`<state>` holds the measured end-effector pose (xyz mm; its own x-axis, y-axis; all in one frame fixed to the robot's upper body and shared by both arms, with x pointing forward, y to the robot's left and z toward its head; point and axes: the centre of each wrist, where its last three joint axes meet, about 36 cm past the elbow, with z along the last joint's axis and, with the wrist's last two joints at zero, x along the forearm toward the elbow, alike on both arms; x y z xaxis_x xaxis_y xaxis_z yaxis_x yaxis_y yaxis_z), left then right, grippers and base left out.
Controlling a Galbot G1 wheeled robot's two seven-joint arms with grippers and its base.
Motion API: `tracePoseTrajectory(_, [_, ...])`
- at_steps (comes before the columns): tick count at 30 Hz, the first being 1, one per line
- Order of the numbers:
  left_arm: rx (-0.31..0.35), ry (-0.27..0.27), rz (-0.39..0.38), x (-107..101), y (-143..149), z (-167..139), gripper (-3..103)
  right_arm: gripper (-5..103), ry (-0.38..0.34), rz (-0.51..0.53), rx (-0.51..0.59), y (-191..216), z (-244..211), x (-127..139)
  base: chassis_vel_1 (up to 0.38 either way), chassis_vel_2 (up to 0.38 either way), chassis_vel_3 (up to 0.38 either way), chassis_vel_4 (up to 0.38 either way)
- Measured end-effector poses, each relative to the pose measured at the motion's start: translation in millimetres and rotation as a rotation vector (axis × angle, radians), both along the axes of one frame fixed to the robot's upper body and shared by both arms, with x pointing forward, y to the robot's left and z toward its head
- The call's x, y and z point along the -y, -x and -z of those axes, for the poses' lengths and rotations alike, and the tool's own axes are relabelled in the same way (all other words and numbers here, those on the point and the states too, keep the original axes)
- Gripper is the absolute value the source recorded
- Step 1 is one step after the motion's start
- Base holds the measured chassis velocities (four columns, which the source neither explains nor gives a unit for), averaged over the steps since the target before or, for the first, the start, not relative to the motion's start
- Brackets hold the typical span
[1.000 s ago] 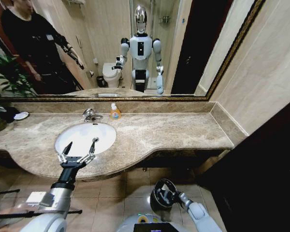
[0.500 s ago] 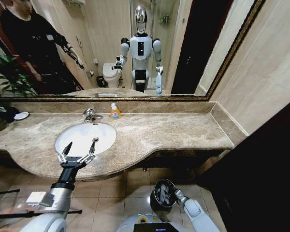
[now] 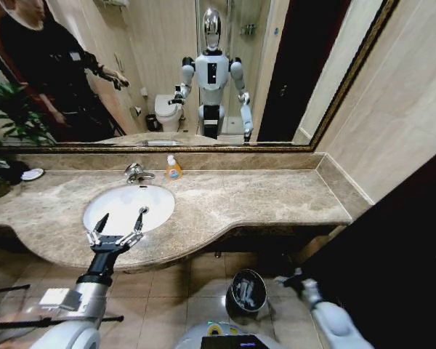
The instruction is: Pick up the trash from the sink and place it in the trash bin.
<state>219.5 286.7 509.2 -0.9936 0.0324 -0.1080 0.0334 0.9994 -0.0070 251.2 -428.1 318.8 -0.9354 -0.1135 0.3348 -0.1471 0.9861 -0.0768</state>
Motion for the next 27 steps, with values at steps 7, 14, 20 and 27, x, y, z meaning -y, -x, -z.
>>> tracePoseTrajectory(7, [0.0, 0.0, 0.0, 0.0, 0.0, 0.0, 100, 100, -0.162, 0.184, 0.309, -30.4, -85.8, -55.7, 0.0, 0.0, 0.0, 0.0])
tracePoseTrajectory(14, [0.0, 0.0, 0.0, 0.0, 0.0, 0.0, 100, 100, -0.27, 0.191, 0.403, -62.7, -116.1, -87.7, 0.0, 0.0, 0.0, 0.0])
tracePoseTrajectory(20, [0.0, 0.0, 0.0, 0.0, 0.0, 0.0, 100, 100, -0.285, 0.134, 0.389, -43.6, -131.3, -71.6, 0.0, 0.0, 0.0, 0.0])
tracePoseTrajectory(27, [0.0, 0.0, 0.0, 0.0, 0.0, 0.0, 100, 100, -0.259, -0.072, 0.4, -4.7, -124.3, -48.9, 0.0, 0.0, 0.0, 0.0])
